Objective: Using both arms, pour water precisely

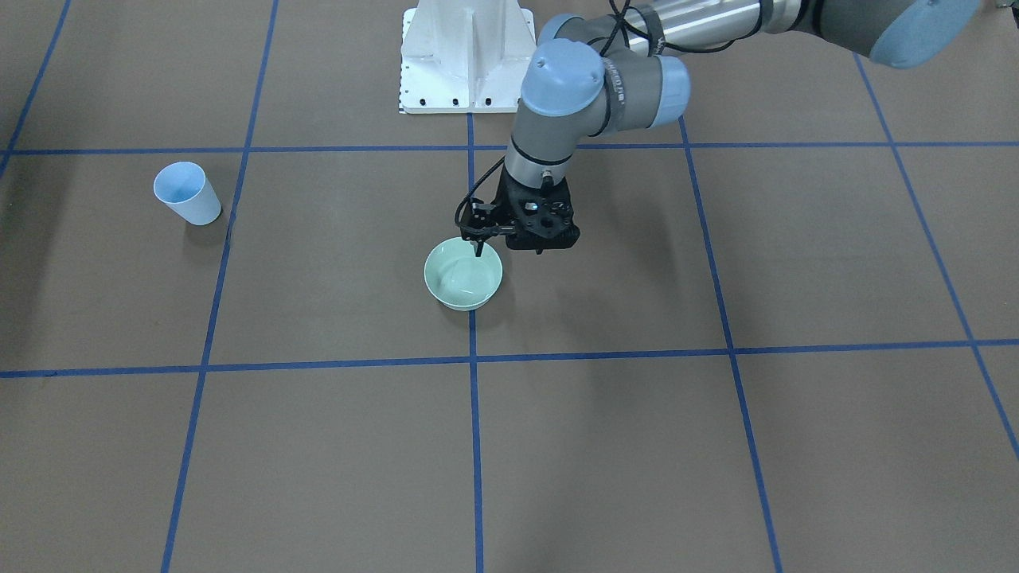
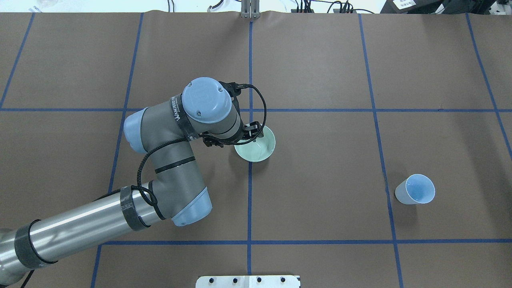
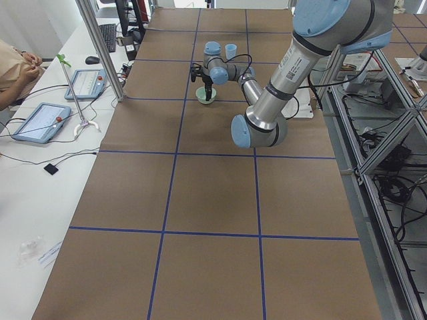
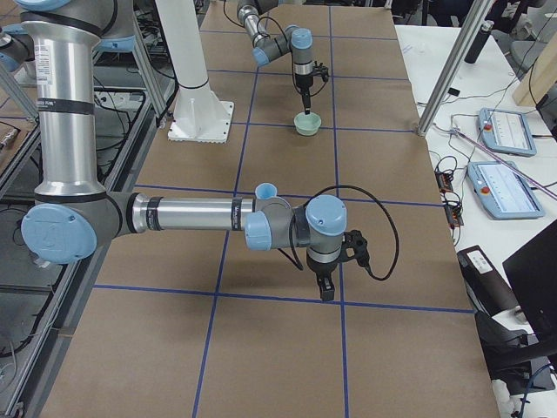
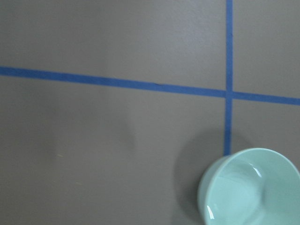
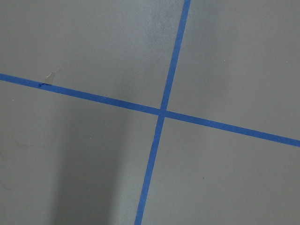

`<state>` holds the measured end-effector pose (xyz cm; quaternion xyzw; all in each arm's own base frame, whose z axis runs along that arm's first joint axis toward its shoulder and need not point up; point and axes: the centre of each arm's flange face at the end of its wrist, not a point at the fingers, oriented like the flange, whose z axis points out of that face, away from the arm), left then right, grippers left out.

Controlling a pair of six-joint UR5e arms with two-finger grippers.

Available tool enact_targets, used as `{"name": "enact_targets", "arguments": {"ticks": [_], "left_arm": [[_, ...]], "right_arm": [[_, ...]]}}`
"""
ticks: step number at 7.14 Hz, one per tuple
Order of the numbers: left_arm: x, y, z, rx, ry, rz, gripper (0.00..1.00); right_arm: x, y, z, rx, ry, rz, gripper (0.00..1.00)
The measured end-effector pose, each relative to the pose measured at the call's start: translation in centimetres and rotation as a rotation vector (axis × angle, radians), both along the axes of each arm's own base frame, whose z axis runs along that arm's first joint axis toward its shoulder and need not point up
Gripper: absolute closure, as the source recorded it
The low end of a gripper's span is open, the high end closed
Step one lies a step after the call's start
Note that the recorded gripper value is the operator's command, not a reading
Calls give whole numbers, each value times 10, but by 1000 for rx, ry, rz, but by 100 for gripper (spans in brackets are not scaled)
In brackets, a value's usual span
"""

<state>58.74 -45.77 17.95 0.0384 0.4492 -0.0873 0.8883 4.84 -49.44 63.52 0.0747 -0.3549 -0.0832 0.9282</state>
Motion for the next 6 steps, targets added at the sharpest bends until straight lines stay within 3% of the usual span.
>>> {"name": "enact_targets", "arguments": {"ticks": [2, 4, 6], "left_arm": [[10, -2, 10, -11, -23, 0, 25], [19, -6, 24, -19, -40, 2, 100], [20, -7, 25, 2, -43, 19, 100]], "right_arm": [[0, 0, -2, 4, 1, 0, 0], [0, 1, -2, 6, 4, 0, 0], [1, 1, -2, 8, 8, 0, 0]]}}
